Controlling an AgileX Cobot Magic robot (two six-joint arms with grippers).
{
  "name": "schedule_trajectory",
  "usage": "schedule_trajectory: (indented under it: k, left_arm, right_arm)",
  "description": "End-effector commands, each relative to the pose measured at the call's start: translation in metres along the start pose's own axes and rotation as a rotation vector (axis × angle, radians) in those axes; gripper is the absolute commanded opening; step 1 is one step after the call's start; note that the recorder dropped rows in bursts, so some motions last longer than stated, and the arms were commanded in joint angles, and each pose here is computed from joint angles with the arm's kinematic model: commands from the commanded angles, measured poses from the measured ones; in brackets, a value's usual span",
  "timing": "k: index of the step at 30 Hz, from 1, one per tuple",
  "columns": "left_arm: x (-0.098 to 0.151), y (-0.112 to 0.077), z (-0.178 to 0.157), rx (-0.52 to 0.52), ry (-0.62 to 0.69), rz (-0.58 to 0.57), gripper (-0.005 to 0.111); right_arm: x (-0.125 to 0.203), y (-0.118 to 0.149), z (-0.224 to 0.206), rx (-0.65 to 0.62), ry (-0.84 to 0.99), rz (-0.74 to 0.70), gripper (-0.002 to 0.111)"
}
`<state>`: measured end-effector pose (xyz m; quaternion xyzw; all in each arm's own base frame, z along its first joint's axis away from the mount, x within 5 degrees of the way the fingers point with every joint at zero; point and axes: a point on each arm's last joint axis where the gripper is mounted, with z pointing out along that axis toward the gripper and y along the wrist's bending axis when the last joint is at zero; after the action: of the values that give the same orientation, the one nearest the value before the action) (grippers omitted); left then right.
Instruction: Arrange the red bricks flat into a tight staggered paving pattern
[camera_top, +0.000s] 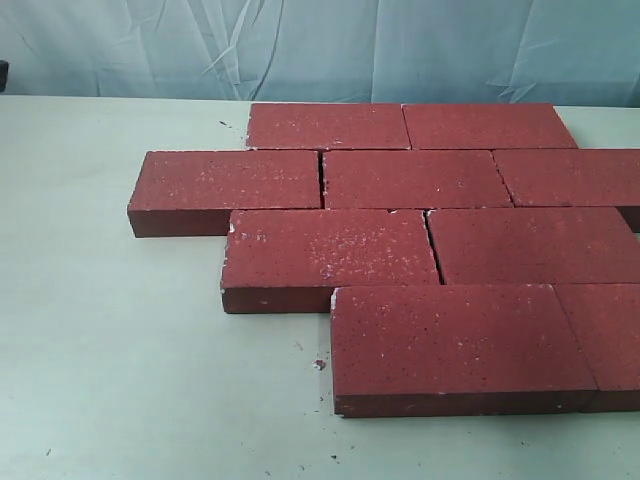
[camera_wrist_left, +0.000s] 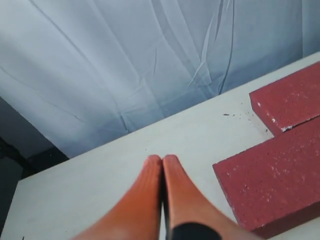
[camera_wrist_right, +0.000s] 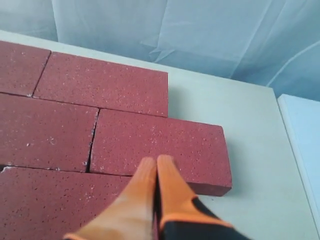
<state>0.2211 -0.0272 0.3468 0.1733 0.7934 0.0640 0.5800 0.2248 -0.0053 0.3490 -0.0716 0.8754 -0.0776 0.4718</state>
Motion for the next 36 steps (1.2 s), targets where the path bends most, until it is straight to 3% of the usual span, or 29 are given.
schedule_trajectory:
  k: [1,15,26,31,36]
  left_arm:
    - [0.002,-0.004,-0.023,-0.012,-0.131,-0.039,0.0]
    - [0.04,-0.015,-0.086,-0.071,-0.393,-0.057,0.0]
    - [0.068,-0.022,-0.129,-0.106,-0.543,-0.108,0.0]
    - [0.068,-0.022,-0.131,-0.092,-0.553,-0.182,0.0]
    - [0.069,-0.022,-0.13,-0.09,-0.541,-0.176,0.0]
  right_arm:
    - [0.01,0.001,-0.021,0.017,-0.135,0.008,-0.001]
    - [0.07,0.013,-0.071,0.045,-0.451,0.014,-0.001]
    - [0.093,0.017,-0.096,0.069,-0.616,0.016,-0.001]
    - [0.091,0.016,-0.099,0.072,-0.649,0.018,-0.001]
    - [0.092,0.017,-0.099,0.058,-0.645,0.055,-0.001]
